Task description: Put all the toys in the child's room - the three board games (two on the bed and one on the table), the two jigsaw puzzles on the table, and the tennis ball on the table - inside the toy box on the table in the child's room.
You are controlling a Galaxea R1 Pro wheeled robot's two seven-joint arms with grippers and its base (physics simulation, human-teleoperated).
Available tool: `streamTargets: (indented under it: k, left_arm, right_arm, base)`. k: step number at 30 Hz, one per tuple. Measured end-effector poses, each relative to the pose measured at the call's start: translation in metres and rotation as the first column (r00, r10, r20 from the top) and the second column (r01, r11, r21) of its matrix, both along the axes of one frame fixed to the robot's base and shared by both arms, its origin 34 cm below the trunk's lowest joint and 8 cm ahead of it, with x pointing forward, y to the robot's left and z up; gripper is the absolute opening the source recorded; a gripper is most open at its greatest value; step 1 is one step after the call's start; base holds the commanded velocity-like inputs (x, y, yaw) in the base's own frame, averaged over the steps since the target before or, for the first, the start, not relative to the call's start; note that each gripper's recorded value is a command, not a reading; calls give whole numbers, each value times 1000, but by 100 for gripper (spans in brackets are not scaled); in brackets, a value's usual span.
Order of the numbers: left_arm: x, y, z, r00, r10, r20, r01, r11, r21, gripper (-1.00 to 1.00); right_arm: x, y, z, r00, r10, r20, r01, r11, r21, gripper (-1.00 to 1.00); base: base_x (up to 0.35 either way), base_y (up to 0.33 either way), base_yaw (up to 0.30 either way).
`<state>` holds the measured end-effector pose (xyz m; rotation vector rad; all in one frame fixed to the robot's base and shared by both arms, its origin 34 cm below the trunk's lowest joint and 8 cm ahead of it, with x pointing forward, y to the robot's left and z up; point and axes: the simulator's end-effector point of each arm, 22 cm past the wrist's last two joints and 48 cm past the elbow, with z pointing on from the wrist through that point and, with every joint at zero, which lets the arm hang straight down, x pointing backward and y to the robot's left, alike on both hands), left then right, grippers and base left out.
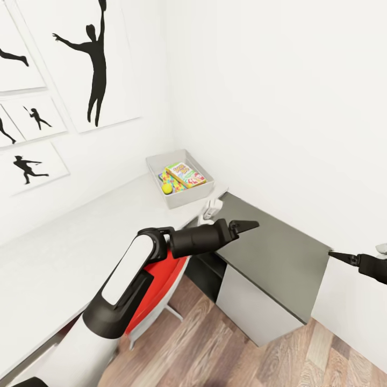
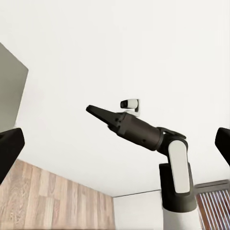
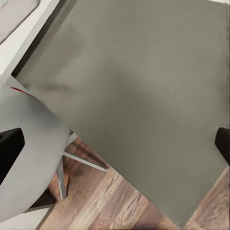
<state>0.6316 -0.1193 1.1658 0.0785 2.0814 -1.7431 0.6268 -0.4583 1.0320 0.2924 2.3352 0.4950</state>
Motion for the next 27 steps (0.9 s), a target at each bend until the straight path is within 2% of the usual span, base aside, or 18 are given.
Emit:
streamTargets:
  k: [12, 19, 20, 27]
  left_arm:
    - [-1, 4, 4, 1000, 10, 16, -10, 1000, 15, 100]
    - [5, 14, -15, 999, 46, 18, -47, 997, 64, 100]
    - [12, 26, -26, 997, 75, 18, -76, 993, 92, 100]
    - [22, 41, -31, 993, 117, 10, -118, 989, 93, 100]
  right_arm:
    - [1, 6, -3, 1000, -18, -1, 18, 1000, -3, 100]
    - [0, 6, -6, 1000, -24, 1, 24, 1000, 5, 100]
    - [2, 6, -5, 1000, -28, 11, 28, 1000, 3, 100]
    - [3, 6, -3, 999, -32, 18, 32, 999, 1, 100]
  base:
    - [0, 0, -178]
    - [0, 0, -40]
    - [0, 0, -11]
    - [-29, 0, -119]
